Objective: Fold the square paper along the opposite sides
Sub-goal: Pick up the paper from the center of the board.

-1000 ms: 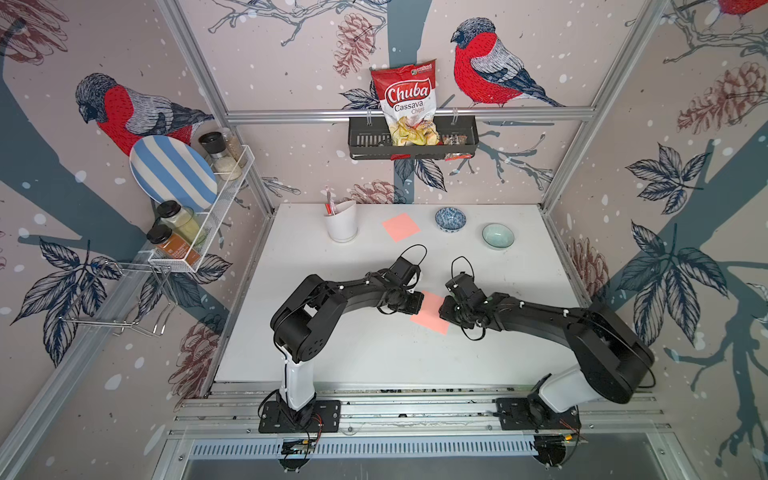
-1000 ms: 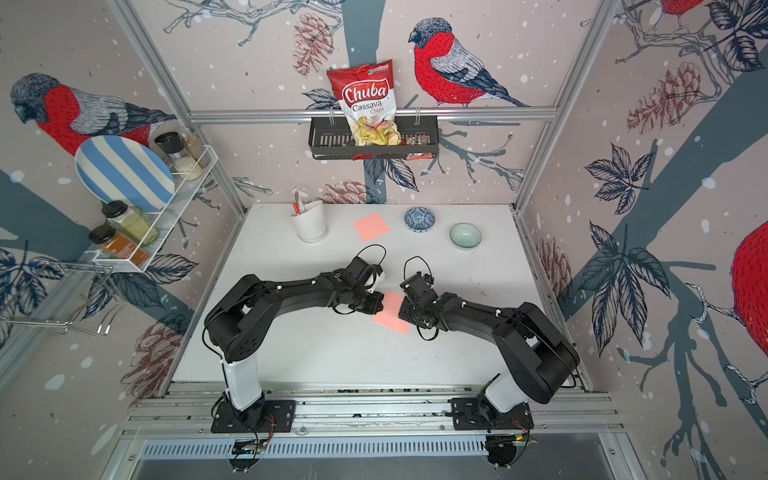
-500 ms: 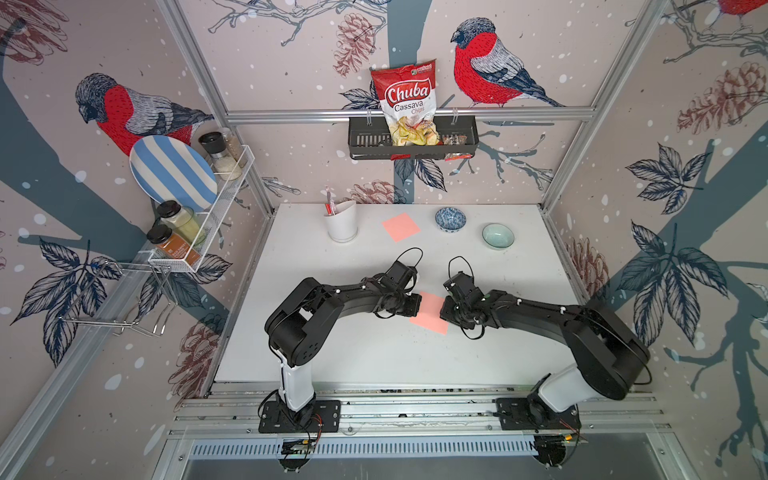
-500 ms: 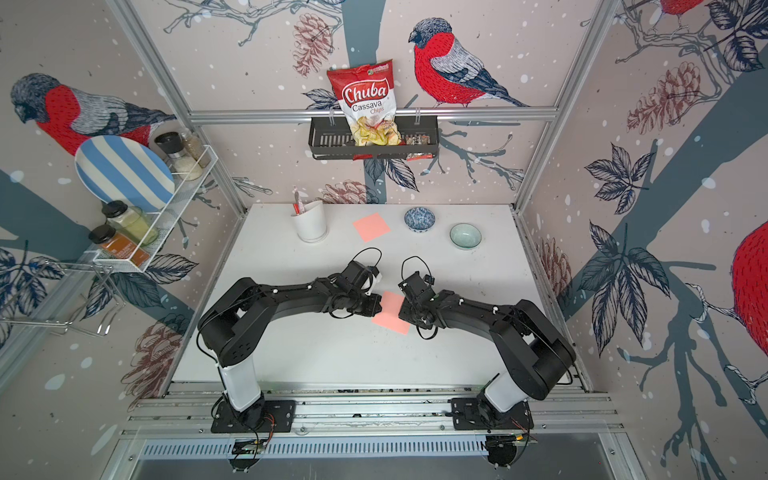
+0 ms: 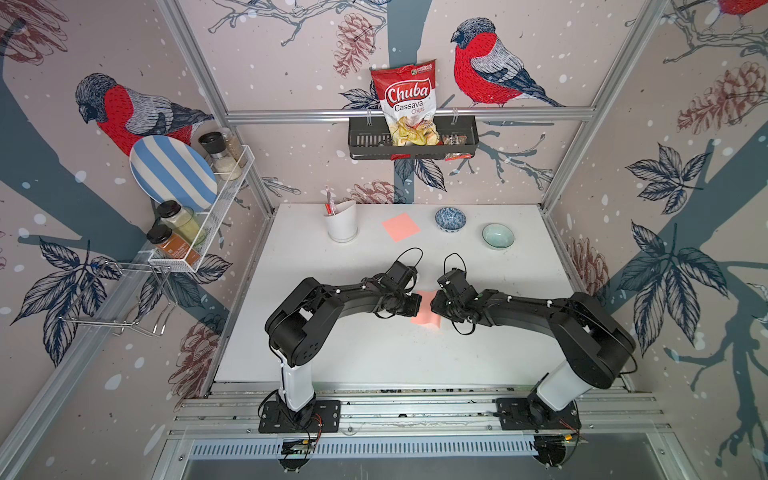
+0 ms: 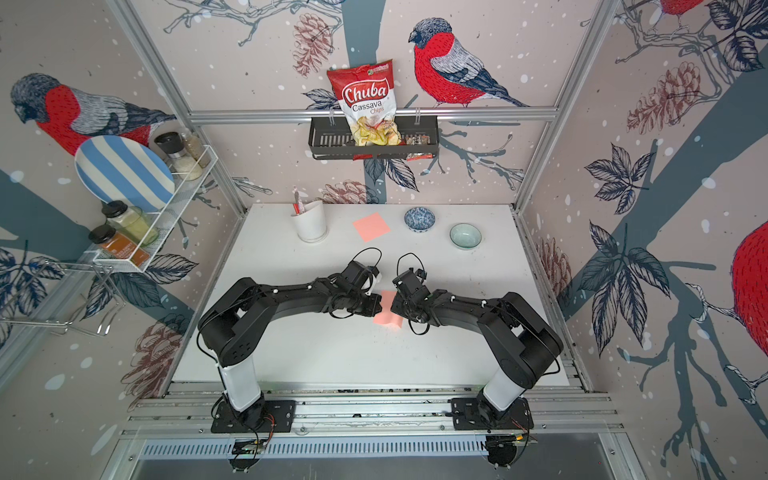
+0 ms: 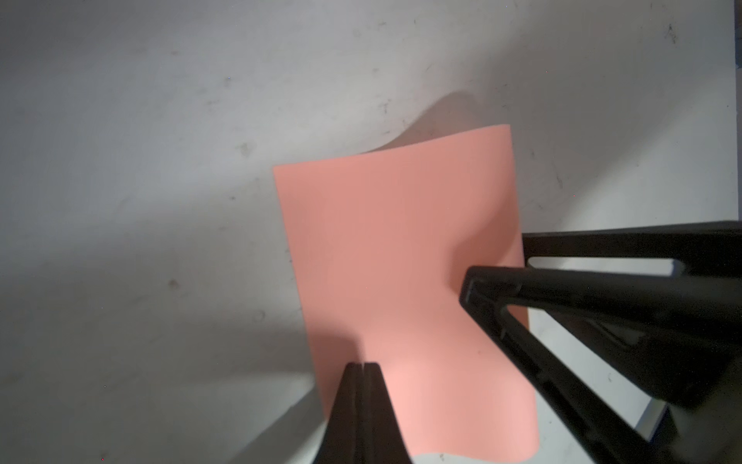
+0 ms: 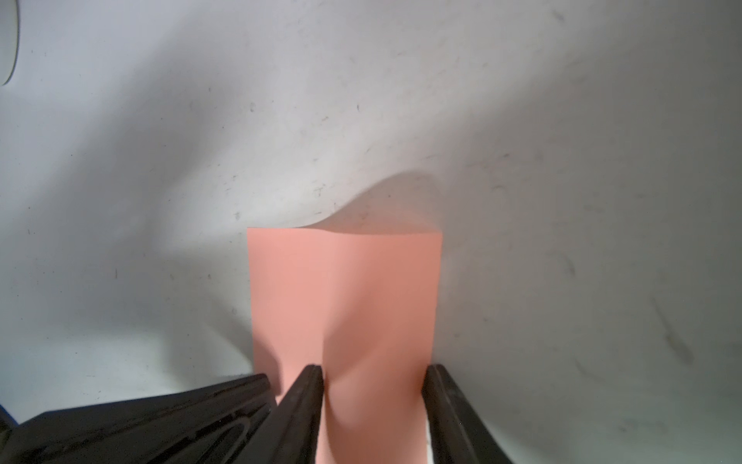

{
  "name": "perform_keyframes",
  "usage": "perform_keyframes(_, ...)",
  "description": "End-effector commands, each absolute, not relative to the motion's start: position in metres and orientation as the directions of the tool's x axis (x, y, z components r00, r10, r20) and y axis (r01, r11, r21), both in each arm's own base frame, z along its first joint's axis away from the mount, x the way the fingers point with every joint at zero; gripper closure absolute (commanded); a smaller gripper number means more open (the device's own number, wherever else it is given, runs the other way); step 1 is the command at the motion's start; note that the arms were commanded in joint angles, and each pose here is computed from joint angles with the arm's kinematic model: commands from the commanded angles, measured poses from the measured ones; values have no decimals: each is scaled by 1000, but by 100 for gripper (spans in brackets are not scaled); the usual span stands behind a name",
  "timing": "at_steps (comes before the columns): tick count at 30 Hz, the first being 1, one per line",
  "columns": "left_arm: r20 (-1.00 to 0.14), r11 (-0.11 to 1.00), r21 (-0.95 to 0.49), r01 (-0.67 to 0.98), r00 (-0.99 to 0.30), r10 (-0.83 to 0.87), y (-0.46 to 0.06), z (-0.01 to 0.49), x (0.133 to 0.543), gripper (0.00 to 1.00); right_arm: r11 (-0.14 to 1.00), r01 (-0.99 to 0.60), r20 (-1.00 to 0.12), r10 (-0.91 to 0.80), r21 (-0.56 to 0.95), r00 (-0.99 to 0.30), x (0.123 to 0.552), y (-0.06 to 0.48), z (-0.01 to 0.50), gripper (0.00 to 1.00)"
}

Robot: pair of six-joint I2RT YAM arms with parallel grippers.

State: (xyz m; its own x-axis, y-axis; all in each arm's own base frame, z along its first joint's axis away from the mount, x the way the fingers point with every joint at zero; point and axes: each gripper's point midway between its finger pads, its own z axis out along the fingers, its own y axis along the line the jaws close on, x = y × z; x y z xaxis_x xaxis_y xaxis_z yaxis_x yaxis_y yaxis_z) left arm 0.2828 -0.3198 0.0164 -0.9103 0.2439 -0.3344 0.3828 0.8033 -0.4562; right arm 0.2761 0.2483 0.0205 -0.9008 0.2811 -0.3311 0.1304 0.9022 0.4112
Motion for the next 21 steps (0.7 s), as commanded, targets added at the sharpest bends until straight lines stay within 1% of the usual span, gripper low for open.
perform_keyframes(1, -182, 879, -350, 324, -944, 276, -287, -14, 255, 100, 938, 145, -231, 224, 315, -947, 247, 232, -4, 59)
perform_keyframes(3, -183, 879, -351, 322, -944, 273, -287, -14, 256, 100, 940, 134, -231, 213, 312, -949, 247, 233, -5, 66)
perform_keyframes(7, -201, 879, -353, 321, -943, 264, -288, -9, 259, 100, 944, 117, -236, 196, 309, -952, 247, 236, -5, 68)
perform_keyframes(10, -235, 876, -353, 328, -937, 257, -291, 0, 265, 100, 945, 108, -244, 188, 309, -951, 248, 238, -4, 69)
perform_keyframes(16, -374, 855, -355, 378, -895, 241, -306, 48, 293, 100, 949, 82, -278, 170, 303, -945, 254, 239, 1, 73)
perform_keyframes(21, -517, 846, -323, 425, -827, 219, -316, 105, 321, 100, 950, 40, -335, 148, 308, -930, 265, 243, 13, 73)
